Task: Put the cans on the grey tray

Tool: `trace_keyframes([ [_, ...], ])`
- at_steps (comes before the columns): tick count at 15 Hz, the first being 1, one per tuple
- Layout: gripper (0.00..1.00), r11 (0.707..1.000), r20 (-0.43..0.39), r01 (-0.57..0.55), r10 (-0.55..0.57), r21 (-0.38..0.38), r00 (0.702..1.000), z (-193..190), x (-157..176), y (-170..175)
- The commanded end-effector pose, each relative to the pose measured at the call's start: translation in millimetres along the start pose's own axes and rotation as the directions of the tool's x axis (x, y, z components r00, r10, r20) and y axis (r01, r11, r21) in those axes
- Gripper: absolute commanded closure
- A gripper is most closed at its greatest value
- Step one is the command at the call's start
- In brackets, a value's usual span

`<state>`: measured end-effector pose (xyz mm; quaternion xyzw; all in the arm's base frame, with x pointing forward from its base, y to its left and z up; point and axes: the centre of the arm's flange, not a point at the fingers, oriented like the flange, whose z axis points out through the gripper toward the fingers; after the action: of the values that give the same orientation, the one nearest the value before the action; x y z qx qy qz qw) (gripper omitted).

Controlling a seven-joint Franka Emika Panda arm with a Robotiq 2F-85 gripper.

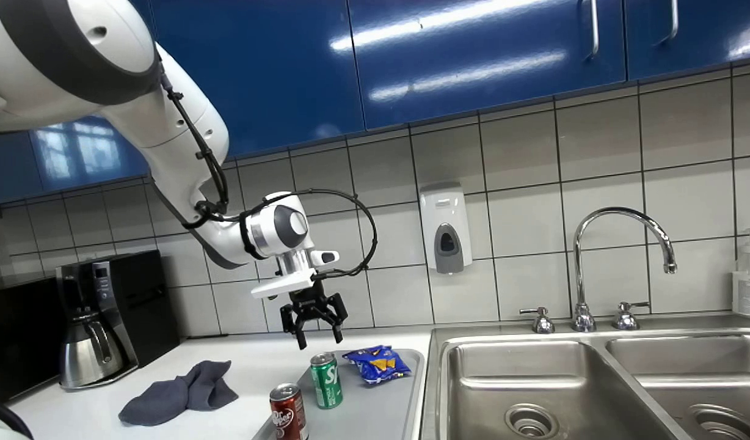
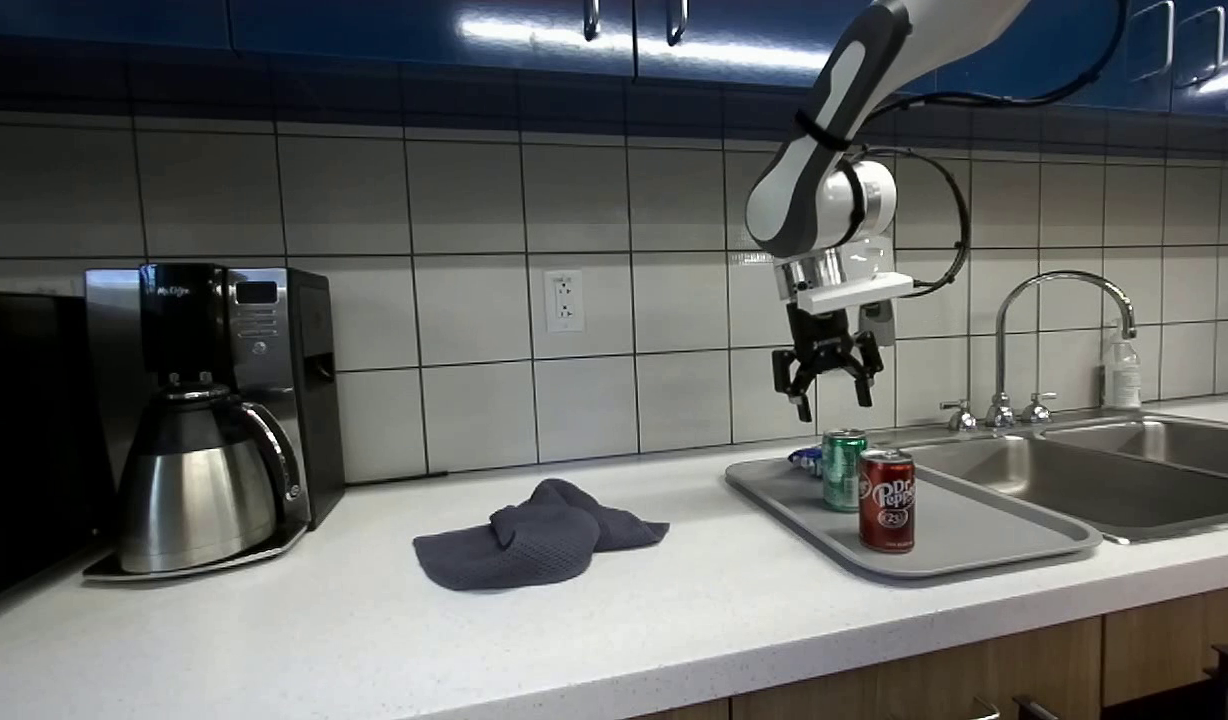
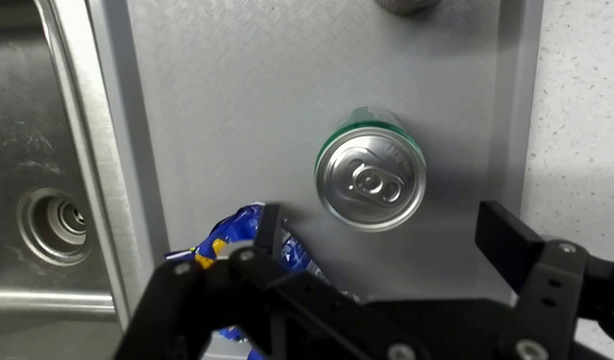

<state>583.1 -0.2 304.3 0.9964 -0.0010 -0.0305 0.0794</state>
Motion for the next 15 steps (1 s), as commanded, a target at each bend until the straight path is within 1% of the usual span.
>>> trace_keyframes([
  [1, 0.0, 0.999, -0.017, 0.017, -0.017, 0.031, 1.0, -32.4, -22.9, 15.6],
  [5, 0.0, 1.0, -0.051, -0.013, 0.014, 0.028, 0.999, -49.3, -53.7, 21.8],
  [10, 0.0, 0.999, -0.061, -0.032, 0.034, 0.035, 0.998, -65.8, -97.2, 22.0],
  [15, 0.0, 0.998, -0.064, -0.047, 0.049, 0.036, 0.997, -83.9, -150.2, 24.8],
])
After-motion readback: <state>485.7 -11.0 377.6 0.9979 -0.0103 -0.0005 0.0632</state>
